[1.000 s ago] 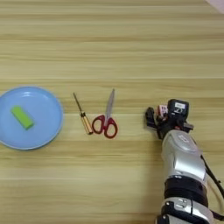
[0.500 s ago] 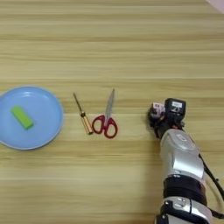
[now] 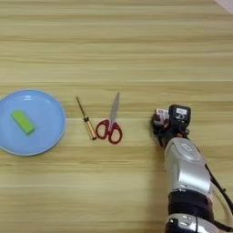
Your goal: Move the objects on the table
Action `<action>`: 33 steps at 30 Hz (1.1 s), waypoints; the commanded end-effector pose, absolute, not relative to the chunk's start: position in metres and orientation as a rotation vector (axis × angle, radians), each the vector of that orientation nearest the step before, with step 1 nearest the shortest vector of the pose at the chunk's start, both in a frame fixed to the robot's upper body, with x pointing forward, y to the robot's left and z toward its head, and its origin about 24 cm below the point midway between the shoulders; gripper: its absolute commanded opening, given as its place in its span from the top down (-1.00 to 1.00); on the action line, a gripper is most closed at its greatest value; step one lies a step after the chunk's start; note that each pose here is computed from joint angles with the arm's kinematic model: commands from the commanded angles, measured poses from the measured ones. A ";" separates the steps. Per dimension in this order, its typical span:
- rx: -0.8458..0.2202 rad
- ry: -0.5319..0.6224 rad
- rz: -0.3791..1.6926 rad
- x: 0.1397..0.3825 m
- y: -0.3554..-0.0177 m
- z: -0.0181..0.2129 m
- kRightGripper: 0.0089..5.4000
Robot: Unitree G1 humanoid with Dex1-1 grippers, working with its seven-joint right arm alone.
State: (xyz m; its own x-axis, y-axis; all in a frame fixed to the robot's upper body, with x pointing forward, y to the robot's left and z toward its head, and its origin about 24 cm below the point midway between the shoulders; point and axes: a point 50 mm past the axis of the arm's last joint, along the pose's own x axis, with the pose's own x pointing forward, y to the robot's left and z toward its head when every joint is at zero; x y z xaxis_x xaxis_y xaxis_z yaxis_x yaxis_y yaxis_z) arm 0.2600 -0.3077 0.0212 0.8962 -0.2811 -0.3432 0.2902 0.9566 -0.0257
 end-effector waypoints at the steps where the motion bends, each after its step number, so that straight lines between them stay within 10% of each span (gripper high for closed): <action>1: -0.011 0.215 -0.257 0.274 -0.302 0.056 0.23; 33: -0.042 0.028 0.118 0.286 -0.185 0.099 0.23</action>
